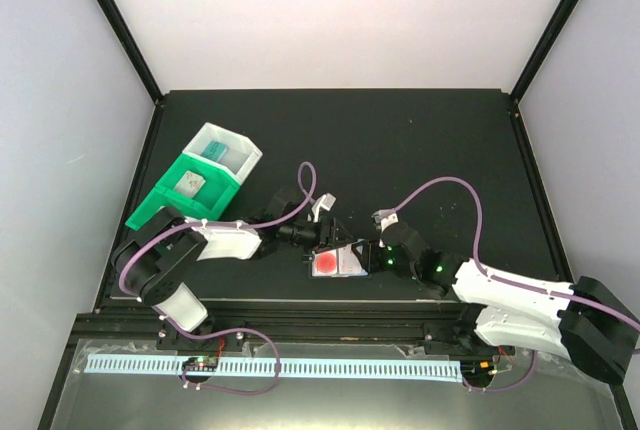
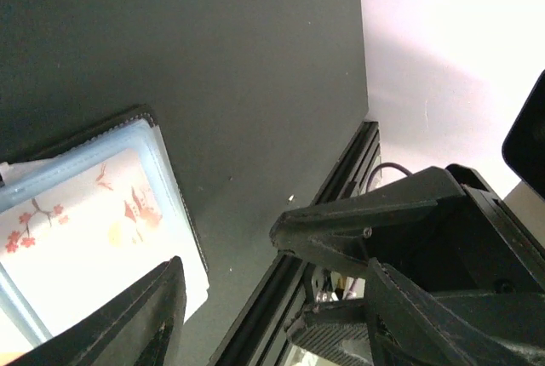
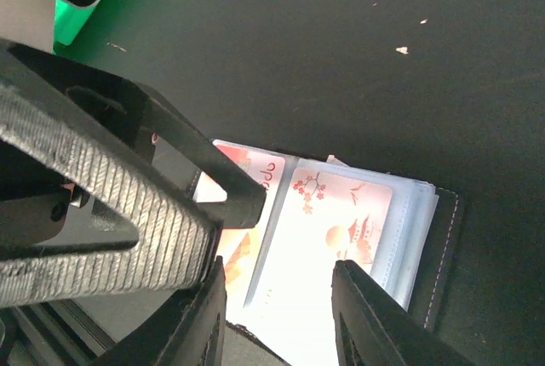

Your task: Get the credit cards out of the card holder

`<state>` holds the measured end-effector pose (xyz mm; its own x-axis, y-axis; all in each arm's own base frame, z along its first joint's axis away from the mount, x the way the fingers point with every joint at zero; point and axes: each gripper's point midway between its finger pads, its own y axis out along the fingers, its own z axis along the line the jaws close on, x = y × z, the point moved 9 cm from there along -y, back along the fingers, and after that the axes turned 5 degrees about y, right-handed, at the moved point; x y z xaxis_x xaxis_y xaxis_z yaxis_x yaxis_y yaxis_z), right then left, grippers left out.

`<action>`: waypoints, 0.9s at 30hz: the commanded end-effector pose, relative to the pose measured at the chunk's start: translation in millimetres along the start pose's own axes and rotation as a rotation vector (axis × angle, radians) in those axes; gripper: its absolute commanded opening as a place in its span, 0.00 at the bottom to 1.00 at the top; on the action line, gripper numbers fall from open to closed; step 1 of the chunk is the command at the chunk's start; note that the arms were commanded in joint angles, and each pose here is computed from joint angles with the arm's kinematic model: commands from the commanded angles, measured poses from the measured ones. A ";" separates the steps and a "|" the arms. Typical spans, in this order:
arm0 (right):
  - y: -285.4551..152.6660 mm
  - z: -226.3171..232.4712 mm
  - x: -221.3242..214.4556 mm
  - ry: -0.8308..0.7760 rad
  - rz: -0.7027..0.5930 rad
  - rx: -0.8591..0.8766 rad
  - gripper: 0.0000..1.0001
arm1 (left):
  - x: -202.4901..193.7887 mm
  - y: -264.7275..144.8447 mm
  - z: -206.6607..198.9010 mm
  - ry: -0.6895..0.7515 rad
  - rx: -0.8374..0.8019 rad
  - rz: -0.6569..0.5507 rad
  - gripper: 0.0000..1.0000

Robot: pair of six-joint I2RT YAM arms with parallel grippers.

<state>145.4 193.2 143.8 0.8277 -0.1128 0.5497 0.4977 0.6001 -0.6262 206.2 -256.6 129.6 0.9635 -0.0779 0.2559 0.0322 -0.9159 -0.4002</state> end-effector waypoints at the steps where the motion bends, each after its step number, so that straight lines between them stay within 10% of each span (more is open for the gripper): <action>1: -1.3 -1.0 -1.1 -0.022 0.002 -0.015 0.37 | 12.4 -2.3 -12.0 0.058 0.028 -0.033 0.60; 27: 44.8 -24.6 -22.2 -0.043 0.137 -0.167 0.15 | -7.3 -8.9 37.9 -0.040 0.190 -0.039 0.54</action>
<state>153.6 204.5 95.7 0.8799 0.0032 0.4751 0.4128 0.4902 -0.7677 206.8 -236.7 103.5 0.9740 -0.0384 0.2233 0.0893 -0.8406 -0.5342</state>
